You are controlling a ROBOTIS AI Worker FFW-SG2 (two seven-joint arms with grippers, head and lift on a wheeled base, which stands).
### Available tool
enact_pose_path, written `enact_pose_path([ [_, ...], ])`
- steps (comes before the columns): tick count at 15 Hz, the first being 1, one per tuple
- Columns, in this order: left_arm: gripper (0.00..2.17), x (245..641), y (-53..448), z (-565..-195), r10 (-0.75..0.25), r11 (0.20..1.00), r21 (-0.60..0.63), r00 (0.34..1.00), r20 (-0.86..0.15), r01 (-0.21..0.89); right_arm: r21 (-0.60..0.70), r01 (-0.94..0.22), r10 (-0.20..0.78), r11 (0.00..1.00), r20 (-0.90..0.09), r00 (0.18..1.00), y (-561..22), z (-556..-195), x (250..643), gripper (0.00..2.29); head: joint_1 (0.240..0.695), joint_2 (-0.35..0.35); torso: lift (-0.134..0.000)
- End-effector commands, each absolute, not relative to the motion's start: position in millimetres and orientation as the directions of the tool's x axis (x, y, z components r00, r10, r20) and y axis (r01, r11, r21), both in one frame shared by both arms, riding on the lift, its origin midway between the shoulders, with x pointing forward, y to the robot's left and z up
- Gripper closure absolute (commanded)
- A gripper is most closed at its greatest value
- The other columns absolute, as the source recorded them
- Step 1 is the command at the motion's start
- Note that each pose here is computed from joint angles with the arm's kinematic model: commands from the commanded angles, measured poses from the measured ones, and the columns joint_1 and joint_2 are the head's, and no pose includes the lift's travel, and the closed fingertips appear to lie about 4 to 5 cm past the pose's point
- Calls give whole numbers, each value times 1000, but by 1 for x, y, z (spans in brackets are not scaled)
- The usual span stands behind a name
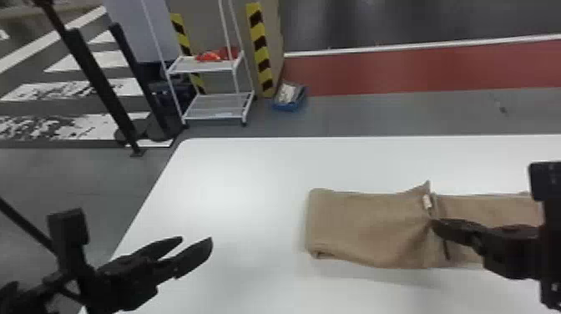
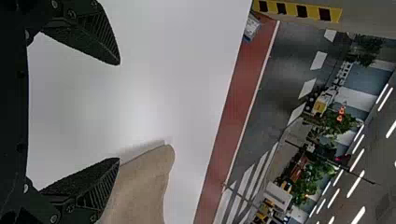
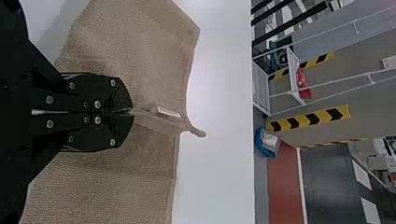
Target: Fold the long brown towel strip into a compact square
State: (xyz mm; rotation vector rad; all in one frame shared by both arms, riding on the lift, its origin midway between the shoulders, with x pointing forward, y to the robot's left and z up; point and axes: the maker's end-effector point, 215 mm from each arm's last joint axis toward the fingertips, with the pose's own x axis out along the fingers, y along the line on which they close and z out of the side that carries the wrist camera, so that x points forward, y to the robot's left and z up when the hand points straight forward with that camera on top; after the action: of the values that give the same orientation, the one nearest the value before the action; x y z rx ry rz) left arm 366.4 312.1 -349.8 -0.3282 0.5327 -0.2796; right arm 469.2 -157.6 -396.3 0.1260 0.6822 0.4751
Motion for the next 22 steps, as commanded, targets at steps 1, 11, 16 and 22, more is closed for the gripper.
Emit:
enact_pose_path([
  [1,171,365,308,-347,-328,920,-352,825,-459,170,316,-337,461,887,-550,696,-178,-383,477,1440,695,212,-125],
  [11,174,361,283,-358,-288,950,-264,803,-521,169,493,-237,494,837,-496,714,-225,-390,494,1440,695,103,-125],
  [16,174,371,274,-355,-281,953,-250,814,-509,172,568,-180,498,803,-473,727,-250,-398,479,1440,695,57,-125],
  [22,174,371,266,-356,-287,953,-241,807,-516,185,569,-145,471,810,-484,738,-276,-391,496,1440,695,-8,-125],
])
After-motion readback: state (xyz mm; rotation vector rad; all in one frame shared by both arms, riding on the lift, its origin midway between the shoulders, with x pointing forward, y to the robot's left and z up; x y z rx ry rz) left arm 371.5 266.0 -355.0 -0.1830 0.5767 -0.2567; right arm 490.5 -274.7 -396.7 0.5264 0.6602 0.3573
